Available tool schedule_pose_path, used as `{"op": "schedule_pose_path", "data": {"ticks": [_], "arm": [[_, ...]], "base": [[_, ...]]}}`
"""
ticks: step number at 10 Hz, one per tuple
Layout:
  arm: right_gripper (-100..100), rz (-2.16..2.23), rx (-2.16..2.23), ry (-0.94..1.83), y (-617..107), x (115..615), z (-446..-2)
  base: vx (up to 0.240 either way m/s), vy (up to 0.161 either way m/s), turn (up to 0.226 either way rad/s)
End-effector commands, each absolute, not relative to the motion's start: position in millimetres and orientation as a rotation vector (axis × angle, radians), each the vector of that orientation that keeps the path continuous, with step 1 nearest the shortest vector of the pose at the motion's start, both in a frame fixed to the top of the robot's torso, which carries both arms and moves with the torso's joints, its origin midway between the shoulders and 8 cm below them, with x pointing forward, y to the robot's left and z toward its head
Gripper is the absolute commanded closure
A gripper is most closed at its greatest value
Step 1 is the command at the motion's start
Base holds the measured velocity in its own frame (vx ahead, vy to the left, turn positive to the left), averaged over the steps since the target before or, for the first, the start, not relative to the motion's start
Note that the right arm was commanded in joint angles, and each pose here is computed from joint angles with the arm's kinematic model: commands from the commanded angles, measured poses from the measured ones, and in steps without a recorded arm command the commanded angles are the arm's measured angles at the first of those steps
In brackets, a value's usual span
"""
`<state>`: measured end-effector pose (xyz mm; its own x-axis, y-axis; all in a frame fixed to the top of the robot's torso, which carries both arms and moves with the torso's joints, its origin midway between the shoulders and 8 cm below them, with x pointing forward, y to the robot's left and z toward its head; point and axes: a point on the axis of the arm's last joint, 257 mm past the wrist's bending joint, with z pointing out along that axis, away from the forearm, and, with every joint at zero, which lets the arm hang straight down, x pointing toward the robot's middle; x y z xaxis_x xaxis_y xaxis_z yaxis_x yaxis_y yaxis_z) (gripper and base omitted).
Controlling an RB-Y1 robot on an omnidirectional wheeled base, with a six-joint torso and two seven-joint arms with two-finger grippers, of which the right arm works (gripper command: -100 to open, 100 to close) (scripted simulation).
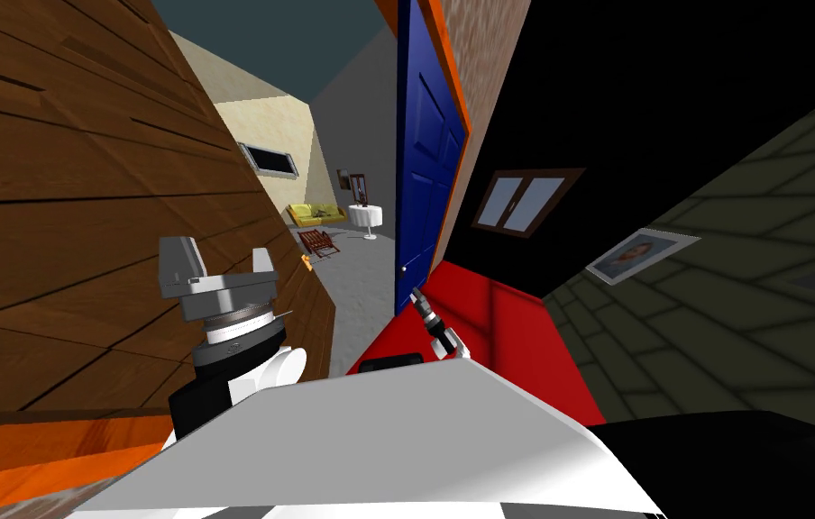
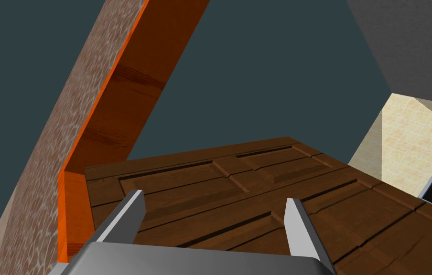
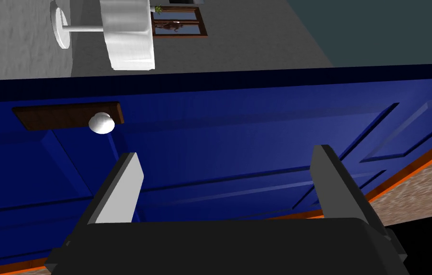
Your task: Push the door open
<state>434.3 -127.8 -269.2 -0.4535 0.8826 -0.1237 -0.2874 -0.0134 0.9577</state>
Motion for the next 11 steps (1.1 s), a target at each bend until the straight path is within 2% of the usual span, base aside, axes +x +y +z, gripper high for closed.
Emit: {"op": "schedule_pose_path", "data": {"ticks": [1,11], "arm": [[-100,1.642,0.681,1.375,-122.4,432.5,-278.8],[-100,1.717,0.698,1.584,-95.0,415.4,-343.8]], "base": [[0.129,-0.085,0.018],[0.141,-0.081,0.013]]}}
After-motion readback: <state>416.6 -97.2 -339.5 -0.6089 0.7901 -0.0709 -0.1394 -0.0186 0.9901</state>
